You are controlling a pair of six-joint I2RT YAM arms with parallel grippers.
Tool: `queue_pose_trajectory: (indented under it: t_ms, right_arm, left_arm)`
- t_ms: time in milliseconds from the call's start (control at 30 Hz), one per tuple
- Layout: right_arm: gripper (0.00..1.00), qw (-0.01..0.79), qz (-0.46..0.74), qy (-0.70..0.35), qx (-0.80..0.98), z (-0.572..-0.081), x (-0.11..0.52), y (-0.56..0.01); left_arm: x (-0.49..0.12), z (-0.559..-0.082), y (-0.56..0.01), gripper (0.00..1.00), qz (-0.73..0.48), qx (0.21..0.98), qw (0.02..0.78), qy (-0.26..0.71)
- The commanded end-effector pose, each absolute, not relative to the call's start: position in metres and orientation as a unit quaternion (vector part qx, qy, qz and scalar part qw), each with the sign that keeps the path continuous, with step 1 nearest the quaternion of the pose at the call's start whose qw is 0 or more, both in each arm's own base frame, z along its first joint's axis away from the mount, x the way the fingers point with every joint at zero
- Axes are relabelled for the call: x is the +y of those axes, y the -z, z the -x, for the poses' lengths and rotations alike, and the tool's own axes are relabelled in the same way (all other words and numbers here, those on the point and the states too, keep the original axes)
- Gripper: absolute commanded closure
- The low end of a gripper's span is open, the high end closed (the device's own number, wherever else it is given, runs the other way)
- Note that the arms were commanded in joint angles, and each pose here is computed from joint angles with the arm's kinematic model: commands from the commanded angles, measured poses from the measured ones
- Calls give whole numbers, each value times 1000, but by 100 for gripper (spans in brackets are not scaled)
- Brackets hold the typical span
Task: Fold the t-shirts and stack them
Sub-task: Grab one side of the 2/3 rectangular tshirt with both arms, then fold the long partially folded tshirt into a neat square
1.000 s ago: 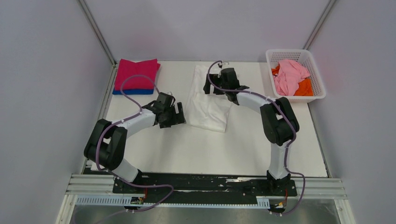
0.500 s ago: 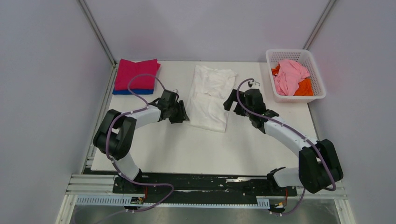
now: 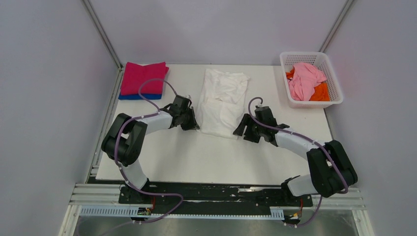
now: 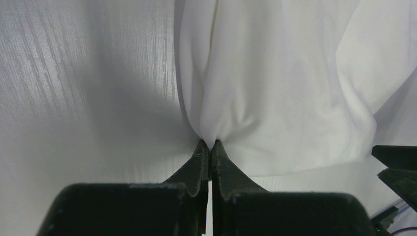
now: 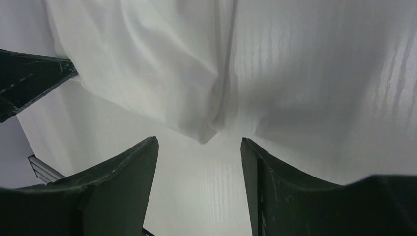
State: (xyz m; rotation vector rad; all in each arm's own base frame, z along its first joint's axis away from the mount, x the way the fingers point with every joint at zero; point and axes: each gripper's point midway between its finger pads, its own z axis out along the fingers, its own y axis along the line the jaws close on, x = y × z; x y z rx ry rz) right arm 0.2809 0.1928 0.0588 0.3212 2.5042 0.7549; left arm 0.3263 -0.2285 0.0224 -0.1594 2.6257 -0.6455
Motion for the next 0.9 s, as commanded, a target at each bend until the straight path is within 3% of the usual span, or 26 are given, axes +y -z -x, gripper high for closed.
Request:
queue_pose_trajectory:
  t_ms: [0,167,400,633,767,867]
  right_arm:
    - [41,230,-132,-307,914,-278,204,-45]
    - [57,216,-131,-323,912,-280,212,-34]
    - [99,206,-123,-310,920,-271,207,-13]
    - [100,191,-30,-375,907,-215,218,-54]
    - [100,196,0,-379,904,-182,212,-89]
    - [100,224,20,-401,888,-172,209,-122]
  left_arm:
    - [-206,-288,13,100,65,970,158,175]
    - [-204,-283,15,100,67,970,155,174]
    - [-202,-280,12,100,65,967,169,177]
    - [-196,-247,-14,100,46,966,178,182]
    - [-189,-216,-53,100,22,963,200,178]
    - [-194,-197,-97,100,-13,941,241,238]
